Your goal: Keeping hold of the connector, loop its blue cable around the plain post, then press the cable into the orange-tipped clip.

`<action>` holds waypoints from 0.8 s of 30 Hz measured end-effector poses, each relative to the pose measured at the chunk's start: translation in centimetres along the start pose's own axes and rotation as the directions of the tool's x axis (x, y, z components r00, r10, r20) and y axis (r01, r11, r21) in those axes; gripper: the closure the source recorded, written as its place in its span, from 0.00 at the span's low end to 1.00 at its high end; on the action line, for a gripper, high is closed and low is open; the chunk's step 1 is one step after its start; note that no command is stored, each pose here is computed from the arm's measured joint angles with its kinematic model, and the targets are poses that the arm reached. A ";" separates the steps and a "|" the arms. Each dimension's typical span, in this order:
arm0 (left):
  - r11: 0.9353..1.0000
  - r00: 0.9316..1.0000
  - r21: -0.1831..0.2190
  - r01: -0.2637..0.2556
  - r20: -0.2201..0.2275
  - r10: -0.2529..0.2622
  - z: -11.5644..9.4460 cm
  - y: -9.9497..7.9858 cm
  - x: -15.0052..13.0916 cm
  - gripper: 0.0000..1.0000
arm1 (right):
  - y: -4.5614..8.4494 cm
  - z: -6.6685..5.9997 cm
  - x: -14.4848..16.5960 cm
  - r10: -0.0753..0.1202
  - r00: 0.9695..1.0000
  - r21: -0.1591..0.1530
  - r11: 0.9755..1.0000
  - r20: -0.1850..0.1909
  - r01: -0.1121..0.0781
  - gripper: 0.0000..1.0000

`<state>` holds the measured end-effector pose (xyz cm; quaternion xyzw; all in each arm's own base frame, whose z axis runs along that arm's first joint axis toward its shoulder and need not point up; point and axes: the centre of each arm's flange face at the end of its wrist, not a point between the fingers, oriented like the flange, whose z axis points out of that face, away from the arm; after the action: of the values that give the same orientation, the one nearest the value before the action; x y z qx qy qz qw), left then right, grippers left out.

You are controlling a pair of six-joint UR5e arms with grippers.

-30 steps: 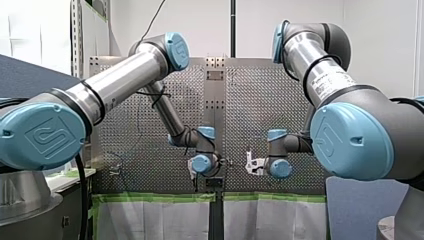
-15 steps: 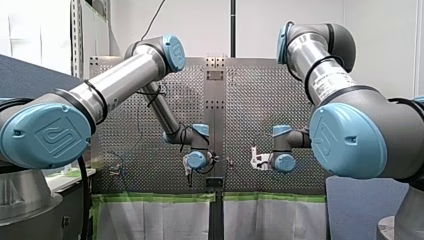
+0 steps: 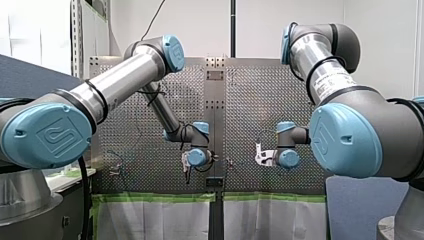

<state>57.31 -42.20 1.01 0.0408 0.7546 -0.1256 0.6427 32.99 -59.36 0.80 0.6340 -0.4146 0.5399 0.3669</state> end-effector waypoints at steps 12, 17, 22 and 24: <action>0.999 0.998 -0.013 -0.039 -0.047 0.038 0.4 1.5 -0.1 1.00 | 0.5 0.6 0.5 0.006 1.000 0.017 1.000 -0.019 -0.005 1.00; 1.000 0.998 0.002 -0.026 -0.052 0.026 0.9 1.6 -0.6 1.00 | 0.9 1.1 1.0 0.011 1.000 0.016 1.000 -0.021 -0.010 1.00; 1.000 0.998 0.006 -0.016 -0.053 0.016 1.3 1.7 -1.0 1.00 | 1.3 1.4 1.2 0.014 1.000 0.012 1.000 -0.024 -0.014 1.00; 1.000 0.999 0.004 -0.013 -0.051 0.013 1.4 1.9 -1.1 1.00 | 1.4 1.5 1.3 0.014 1.000 0.011 1.000 -0.025 -0.014 1.00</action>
<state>59.28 -40.61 1.62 0.0500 0.7703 -0.1218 0.6239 32.38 -61.41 1.90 0.6261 -0.4116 0.5526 0.3649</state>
